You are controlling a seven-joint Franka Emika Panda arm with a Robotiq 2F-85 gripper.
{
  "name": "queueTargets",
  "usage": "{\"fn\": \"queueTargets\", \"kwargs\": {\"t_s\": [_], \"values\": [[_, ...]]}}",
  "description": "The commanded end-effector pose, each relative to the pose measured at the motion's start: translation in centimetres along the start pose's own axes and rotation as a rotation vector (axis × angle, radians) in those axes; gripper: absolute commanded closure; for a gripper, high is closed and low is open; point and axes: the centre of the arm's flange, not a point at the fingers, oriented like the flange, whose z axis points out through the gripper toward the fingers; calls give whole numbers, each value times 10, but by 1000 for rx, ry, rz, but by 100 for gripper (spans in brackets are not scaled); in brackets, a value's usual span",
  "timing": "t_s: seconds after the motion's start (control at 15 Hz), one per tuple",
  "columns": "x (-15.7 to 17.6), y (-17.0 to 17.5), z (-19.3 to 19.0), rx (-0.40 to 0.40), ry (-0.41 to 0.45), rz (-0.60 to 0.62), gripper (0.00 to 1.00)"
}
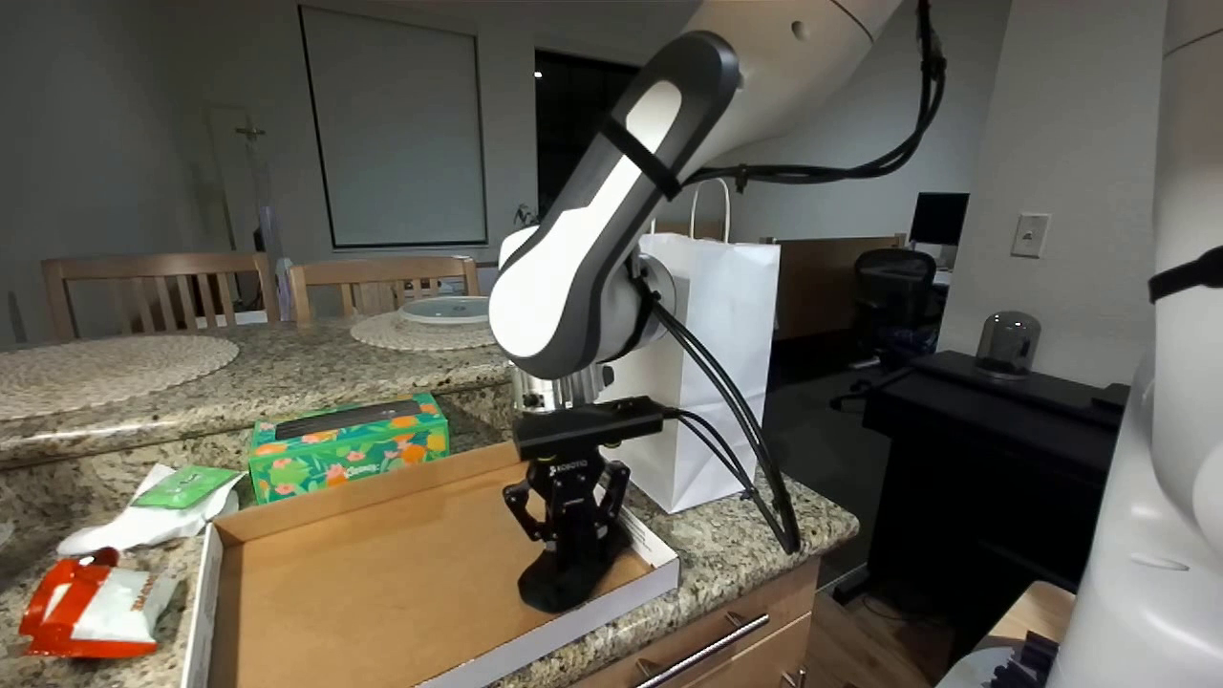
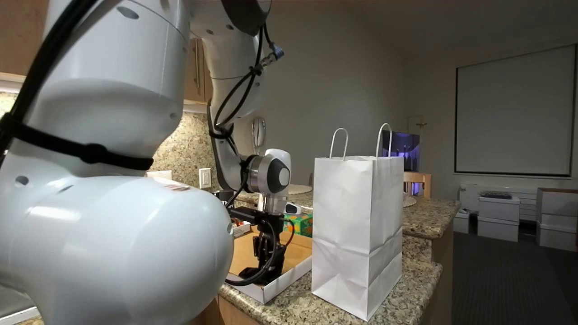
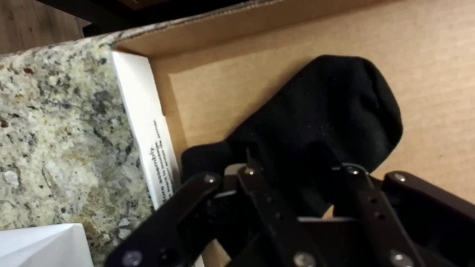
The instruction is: Put the socks in the bag
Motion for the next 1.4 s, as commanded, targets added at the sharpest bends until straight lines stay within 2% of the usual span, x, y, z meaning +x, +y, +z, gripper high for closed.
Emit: {"fn": "queueTargets", "kwargs": {"t_s": [0.0, 0.27, 0.53, 0.73, 1.07, 1.33], "values": [[0, -2, -1, -28, -4, 18, 91], [2, -1, -4, -29, -7, 23, 99], [3, 0, -13, -18, 4, 23, 96], [2, 0, -44, 10, 74, 17, 96], [-15, 4, -142, 45, 281, -54, 95], [-42, 7, -231, 80, 421, -105, 95]]}}
